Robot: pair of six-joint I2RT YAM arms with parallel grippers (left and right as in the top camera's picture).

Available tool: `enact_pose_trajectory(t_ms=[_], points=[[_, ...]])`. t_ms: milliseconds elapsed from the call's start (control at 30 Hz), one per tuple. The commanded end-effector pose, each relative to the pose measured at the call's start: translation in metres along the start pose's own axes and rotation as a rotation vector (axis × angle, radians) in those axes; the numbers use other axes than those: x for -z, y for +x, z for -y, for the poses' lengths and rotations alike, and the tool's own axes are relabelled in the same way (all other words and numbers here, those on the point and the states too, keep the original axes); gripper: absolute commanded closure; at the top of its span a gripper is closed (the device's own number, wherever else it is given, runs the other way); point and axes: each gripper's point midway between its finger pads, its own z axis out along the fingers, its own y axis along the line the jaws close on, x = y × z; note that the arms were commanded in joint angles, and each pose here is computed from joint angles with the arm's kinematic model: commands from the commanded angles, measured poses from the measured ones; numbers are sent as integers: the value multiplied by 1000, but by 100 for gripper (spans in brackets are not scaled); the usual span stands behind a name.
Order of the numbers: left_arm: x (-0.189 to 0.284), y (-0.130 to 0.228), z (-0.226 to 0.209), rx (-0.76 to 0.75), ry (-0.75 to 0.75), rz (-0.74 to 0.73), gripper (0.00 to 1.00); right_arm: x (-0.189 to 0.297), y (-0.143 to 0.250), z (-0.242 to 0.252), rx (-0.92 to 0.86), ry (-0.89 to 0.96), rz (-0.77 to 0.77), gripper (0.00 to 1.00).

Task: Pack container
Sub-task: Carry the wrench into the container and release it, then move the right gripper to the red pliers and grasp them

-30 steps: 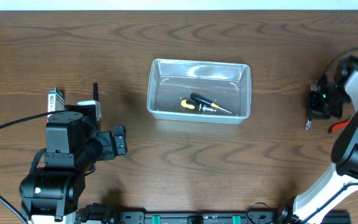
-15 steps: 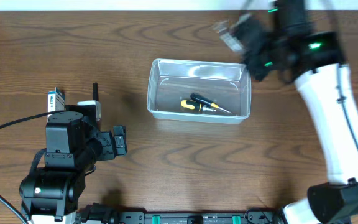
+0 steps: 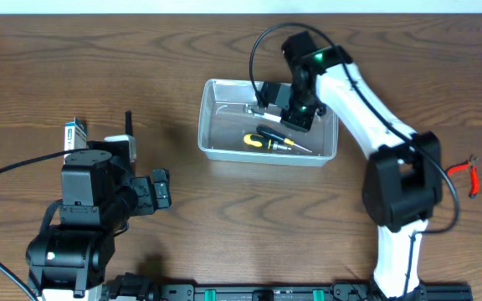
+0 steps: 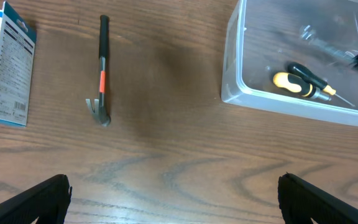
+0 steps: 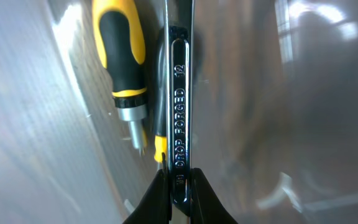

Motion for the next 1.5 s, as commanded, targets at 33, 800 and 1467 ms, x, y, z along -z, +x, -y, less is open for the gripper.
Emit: enact_pose_trajectory(t_ms=[33, 800, 1467], points=[[5, -5, 0, 6, -4, 20, 2, -19, 7, 3, 0, -36, -22, 97], [5, -6, 0, 6, -4, 21, 2, 133, -6, 64, -534, 313, 96, 72], [5, -5, 0, 6, -4, 20, 2, 312, 283, 15, -1977, 550, 280, 1]])
